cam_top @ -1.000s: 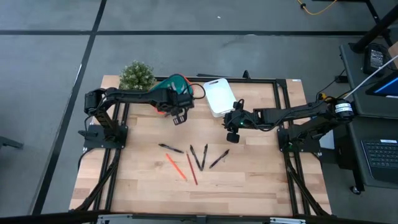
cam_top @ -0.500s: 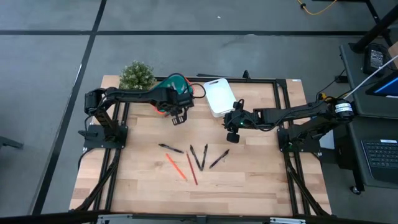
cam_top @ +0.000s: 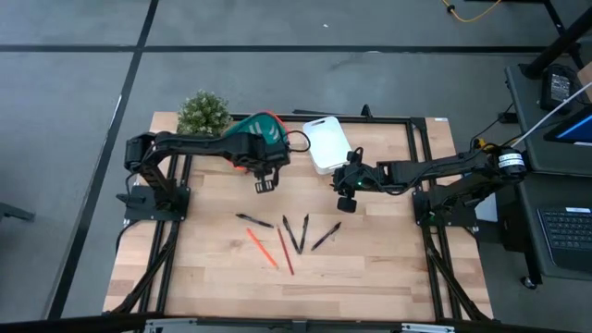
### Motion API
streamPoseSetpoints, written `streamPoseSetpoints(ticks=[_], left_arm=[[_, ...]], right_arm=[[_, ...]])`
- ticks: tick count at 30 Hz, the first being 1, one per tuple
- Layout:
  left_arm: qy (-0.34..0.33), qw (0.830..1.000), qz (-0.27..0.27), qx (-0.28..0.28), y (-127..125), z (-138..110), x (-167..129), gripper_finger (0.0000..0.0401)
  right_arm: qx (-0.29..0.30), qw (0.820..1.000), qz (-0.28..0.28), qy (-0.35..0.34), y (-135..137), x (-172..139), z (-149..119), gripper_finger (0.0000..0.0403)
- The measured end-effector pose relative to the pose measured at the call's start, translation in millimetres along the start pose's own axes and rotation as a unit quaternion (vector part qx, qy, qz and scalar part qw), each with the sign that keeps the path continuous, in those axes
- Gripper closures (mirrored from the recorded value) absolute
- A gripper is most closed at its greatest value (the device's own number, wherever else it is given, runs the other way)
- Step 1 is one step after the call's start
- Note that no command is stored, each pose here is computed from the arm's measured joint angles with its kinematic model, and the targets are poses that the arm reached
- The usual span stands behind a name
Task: Sort pens & pencils
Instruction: Adjust the green basket
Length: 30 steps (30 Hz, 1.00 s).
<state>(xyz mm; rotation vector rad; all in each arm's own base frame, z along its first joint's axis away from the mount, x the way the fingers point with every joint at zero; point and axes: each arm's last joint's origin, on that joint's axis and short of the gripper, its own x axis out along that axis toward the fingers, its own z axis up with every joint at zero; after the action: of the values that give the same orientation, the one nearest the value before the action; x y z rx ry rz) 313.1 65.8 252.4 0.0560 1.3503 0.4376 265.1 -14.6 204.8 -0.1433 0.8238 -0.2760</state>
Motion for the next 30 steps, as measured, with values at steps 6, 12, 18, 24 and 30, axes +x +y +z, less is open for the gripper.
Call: streamPoseSetpoints(ticks=[6, 12, 18, 24, 30], left_arm=[[0.008, 0.999, 0.049, -0.006, 10.8, -2.4, -2.8, 0.0398], [0.017, 0.998, 0.057, -0.026, 30.7, -3.4, 2.3, 0.04], [0.03, 0.997, 0.054, -0.051, 54.1, -6.1, 9.3, 0.0401], [0.022, 0.996, 0.031, -0.082, 70.8, -6.5, 14.4, 0.0401], [0.021, 0.996, 0.004, -0.082, 73.3, -6.7, 16.7, 0.0401]], right_arm=[[-0.001, 1.0, 0.0, 0.003, 0.0, 0.1, -0.6, 0.0264], [-0.001, 1.0, 0.0, 0.003, 0.1, 0.1, -0.6, 0.0264], [-0.001, 1.0, 0.0, 0.003, 0.1, 0.1, -0.7, 0.0264], [0.0, 1.0, 0.0, 0.003, 0.1, 0.1, -0.6, 0.0264], [0.0, 1.0, 0.0, 0.003, 0.1, 0.1, -0.7, 0.0264]])
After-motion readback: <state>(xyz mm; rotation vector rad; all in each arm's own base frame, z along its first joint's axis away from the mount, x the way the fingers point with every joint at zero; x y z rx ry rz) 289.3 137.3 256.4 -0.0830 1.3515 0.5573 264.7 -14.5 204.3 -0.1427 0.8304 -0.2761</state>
